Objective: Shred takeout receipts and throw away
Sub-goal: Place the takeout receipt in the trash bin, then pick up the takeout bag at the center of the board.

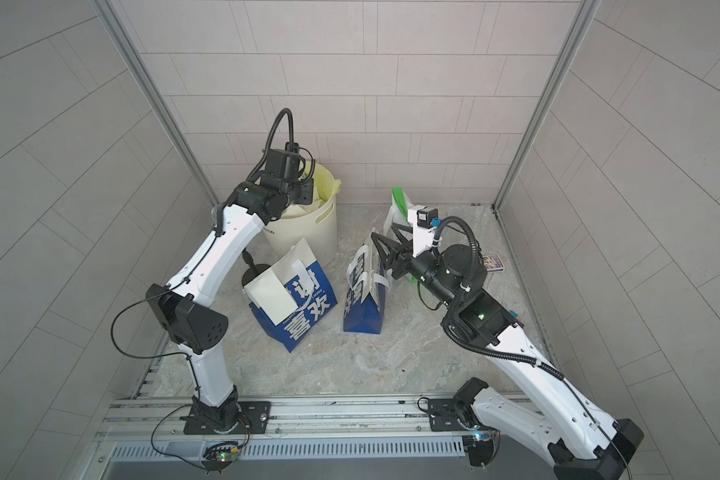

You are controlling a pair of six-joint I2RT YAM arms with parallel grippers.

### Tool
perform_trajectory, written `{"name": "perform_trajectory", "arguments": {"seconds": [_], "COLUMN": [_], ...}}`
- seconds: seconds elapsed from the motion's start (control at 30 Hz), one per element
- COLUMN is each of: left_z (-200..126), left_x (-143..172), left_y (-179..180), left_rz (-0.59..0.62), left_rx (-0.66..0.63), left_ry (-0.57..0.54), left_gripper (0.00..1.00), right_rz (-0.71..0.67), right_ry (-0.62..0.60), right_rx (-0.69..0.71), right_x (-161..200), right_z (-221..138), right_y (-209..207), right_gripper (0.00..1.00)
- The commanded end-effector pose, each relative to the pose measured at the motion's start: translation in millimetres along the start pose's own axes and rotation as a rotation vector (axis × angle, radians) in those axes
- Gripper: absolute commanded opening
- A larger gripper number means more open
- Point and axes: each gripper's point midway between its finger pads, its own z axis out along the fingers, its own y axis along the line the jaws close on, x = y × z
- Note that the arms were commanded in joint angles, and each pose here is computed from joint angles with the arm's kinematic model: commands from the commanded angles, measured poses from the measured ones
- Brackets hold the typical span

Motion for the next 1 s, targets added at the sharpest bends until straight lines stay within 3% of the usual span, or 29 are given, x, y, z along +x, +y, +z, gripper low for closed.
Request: {"name": "perform_trajectory", "arguments": {"seconds": [0.0, 0.23, 0.47, 0.67, 0.8, 0.97], "left_z": [-57, -112, -150, -148, -129, -99], "left_x": [-28, 33, 126, 145, 157, 160], "left_y": [8, 0, 5, 4, -9, -10], "left_rz": [-0.024, 0.012, 0.035, 0.062, 0.113, 0.201], "left_rx": [0.059, 0.245, 0.322, 0.324, 0.365, 0.327], "left_ry": [-0.085, 0.053, 0.304, 0.388, 0.45, 0.49], "left_gripper": [0.65, 0.65, 0.78, 0.81, 0.81, 0.71], "right_rz": [0.003, 0.004, 0.057, 0.068, 0.069, 0.057], "right_ry": [-0.007, 0.016, 0.037, 0.046, 0.05, 0.05], "right_rx": [-0.008, -0.04, -0.083, -0.111, -0.11, -0.105], "right_x": [-1, 3, 16, 19, 21, 16], "right_z": [-2, 3, 19, 26, 27, 24], "right_y": [1, 7, 10, 14, 13, 14], "right_gripper": [0.61, 0.61, 0.61, 0.6, 0.6, 0.6]}}
